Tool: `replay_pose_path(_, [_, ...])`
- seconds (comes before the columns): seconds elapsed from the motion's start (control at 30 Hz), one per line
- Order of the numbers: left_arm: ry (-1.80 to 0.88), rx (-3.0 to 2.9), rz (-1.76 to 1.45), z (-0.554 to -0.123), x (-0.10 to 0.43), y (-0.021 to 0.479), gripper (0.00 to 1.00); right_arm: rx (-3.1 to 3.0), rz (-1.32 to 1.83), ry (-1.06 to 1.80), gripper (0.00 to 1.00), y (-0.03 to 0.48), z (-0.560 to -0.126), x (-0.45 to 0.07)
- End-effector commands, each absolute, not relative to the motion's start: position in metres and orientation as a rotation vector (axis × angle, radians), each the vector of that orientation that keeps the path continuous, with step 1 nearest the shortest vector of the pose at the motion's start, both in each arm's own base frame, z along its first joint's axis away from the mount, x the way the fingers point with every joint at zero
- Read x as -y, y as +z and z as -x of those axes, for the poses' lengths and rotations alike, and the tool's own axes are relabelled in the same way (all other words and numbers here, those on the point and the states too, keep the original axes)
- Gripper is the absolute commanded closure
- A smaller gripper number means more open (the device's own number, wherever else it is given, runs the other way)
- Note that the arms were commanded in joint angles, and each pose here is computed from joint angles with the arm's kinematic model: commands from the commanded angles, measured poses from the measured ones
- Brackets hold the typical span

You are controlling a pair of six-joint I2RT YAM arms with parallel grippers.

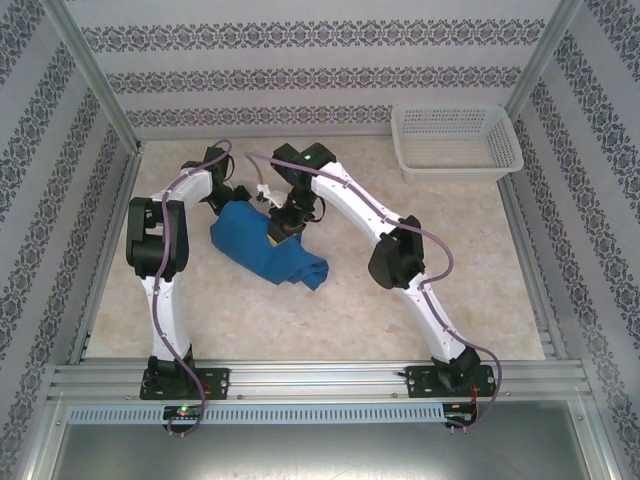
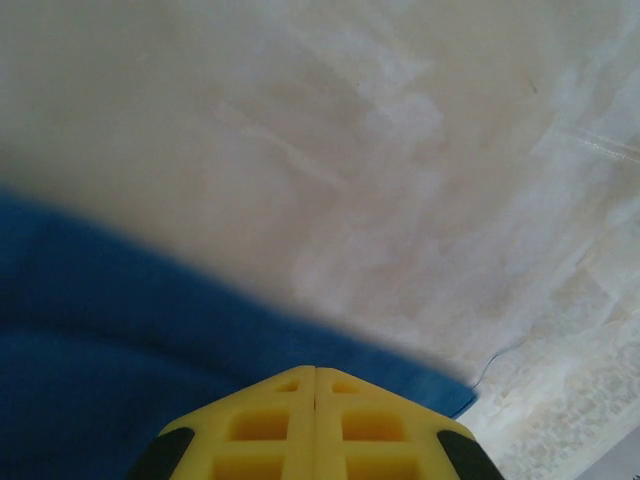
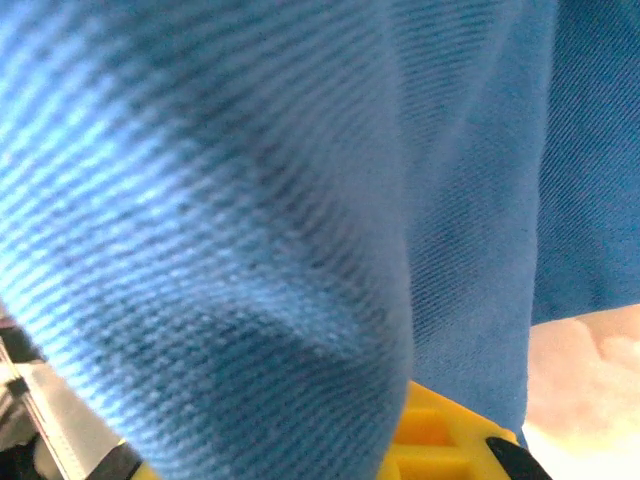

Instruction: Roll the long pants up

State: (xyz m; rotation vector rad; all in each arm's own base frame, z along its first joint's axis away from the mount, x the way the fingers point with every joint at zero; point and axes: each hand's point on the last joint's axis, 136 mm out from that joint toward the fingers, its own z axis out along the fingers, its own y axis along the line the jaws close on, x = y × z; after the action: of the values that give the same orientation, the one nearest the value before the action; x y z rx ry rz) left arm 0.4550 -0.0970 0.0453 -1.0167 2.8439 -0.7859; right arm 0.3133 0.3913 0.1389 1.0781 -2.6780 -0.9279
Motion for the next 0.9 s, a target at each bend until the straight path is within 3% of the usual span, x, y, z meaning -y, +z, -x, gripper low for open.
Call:
replay_pose_path(0.0, [-0.786, -2.786, 0.950, -0.457, 0.098, 0.083, 1.00, 2.639, -0.999, -1.059, 1.00, 0.129, -0.321, -0.408])
replay_pose_path(0.3, [-0.662, -2.680, 0.850, -0.456, 0.080, 0.159, 1.00, 2.574, -0.845, -1.082, 1.00, 0.068, -0.332, -0.411])
replay_pose_path(0.6, [-0.675, -2.580, 0.780, -0.425, 0.076, 0.222, 1.00, 2.592, -0.877, -1.126, 1.00, 0.089, -0.334, -0.412])
replay_pose_path(0.87, [-0.769, -2.542, 0.797, -0.376, 0.088, 0.225, 1.00, 2.600, -0.809, -1.197, 1.00, 0.090, -0.348, -0.414])
